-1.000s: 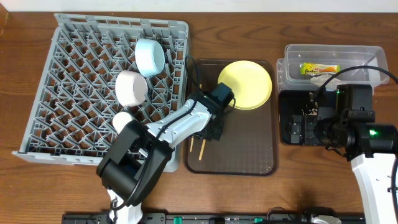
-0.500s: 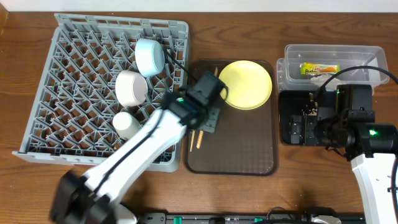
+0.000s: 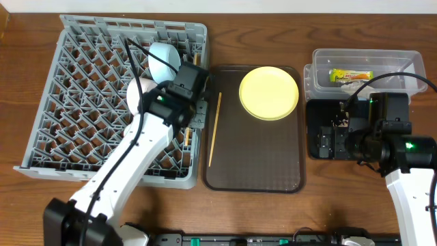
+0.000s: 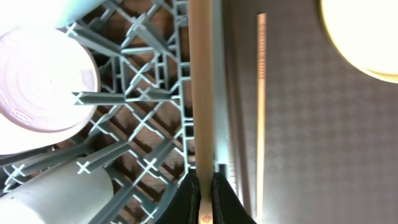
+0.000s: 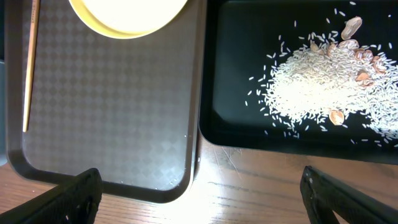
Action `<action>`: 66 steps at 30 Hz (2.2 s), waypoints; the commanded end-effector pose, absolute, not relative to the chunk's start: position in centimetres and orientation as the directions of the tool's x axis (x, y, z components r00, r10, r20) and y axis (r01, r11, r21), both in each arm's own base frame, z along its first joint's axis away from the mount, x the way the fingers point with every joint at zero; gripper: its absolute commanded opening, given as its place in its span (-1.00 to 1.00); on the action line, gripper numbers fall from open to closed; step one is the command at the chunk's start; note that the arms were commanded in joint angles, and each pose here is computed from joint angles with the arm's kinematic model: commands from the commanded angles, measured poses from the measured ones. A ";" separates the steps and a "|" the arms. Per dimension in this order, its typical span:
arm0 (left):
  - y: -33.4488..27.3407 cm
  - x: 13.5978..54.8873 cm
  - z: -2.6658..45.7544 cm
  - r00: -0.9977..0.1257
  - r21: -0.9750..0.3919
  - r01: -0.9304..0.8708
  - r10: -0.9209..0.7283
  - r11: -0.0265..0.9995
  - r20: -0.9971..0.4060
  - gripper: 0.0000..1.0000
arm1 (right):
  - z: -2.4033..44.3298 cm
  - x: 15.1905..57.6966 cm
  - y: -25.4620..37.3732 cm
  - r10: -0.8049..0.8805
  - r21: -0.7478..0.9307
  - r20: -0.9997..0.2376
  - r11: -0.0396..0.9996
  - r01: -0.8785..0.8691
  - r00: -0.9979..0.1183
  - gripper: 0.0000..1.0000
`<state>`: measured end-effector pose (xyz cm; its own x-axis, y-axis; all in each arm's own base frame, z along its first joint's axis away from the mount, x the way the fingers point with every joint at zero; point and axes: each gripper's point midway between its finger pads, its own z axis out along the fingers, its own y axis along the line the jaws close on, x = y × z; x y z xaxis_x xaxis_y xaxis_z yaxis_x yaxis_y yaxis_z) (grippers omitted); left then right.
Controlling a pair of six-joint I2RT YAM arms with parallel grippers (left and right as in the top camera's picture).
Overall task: Sort waste into correct bins and load items into the dishwasher
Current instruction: 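Lift the chopstick and stand it in the dish rack with the left gripper, then return the left gripper to grasp the second chopstick on the tray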
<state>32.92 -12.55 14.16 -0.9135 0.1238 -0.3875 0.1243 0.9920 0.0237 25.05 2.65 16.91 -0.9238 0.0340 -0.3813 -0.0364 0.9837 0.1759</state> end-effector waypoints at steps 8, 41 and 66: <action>-11.3 33.4 13.2 -0.925 0.051 0.102 0.114 0.993 -0.362 -0.24 | 17.5 25.4 2.3 0.051 0.176 -0.396 0.984 -0.021 -0.917 0.99; -20.1 32.7 1.0 -0.952 0.041 0.228 0.231 0.973 -0.199 0.06 | 17.4 25.1 2.3 0.051 0.177 -0.384 0.984 -0.019 -0.922 0.99; -19.6 31.2 4.0 -0.964 0.022 0.197 0.198 0.980 -0.176 -0.88 | 17.4 25.1 2.3 0.051 0.177 -0.383 0.984 -0.019 -0.922 0.99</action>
<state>30.60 -19.43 0.43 -0.9718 0.2134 -0.1004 0.2095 0.9766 0.0479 24.73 2.66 16.77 -0.9294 0.0342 -0.3675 -0.0338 0.9837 0.1768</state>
